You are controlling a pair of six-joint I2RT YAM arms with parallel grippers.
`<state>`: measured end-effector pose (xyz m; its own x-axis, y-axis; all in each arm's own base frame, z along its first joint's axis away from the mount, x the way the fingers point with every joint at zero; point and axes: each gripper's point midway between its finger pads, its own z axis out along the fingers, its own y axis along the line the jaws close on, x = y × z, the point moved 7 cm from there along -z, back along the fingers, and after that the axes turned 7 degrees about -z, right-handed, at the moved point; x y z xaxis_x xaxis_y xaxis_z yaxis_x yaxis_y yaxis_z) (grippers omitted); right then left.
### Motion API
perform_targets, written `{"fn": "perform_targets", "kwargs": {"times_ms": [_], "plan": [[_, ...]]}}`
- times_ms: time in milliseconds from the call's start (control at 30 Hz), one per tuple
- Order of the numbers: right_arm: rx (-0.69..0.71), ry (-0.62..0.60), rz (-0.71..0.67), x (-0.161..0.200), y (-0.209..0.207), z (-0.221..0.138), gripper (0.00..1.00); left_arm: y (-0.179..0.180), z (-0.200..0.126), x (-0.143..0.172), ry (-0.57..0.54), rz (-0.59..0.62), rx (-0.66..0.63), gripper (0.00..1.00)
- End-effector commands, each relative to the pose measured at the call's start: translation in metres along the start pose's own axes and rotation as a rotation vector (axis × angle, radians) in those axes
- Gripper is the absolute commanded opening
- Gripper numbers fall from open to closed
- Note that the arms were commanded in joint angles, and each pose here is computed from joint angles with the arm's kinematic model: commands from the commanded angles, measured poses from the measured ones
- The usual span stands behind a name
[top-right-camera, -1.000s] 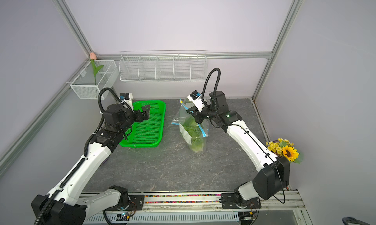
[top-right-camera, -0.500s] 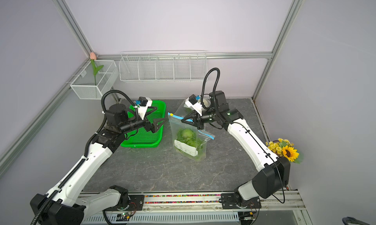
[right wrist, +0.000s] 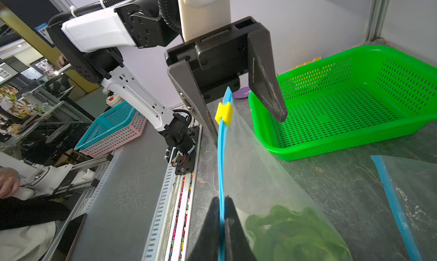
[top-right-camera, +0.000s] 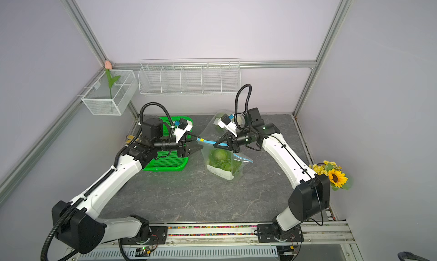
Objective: Open the zip-top bag and take out the chinese cabbages
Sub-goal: Adjust the zipper food storage bag at the center of the board.
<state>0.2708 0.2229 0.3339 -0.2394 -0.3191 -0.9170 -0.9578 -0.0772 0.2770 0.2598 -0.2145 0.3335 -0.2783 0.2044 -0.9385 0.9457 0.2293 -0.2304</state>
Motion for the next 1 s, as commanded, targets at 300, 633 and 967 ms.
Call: {"fn": "perform_targets", "kwargs": {"times_ms": [300, 633, 967], "plan": [[-0.039, -0.016, -0.032, -0.006, 0.007, -0.003, 0.1, -0.008, 0.004, -0.011, -0.003, 0.042, 0.073, 0.12], [0.108, 0.017, -0.068, -0.017, 0.003, -0.007, 0.62, -0.01, 0.003, -0.011, 0.002, 0.037, 0.071, 0.0], [0.309, 0.013, -0.311, -0.045, 0.011, 0.001, 0.63, -0.01, 0.002, -0.01, 0.001, 0.038, 0.059, 0.0]]}}
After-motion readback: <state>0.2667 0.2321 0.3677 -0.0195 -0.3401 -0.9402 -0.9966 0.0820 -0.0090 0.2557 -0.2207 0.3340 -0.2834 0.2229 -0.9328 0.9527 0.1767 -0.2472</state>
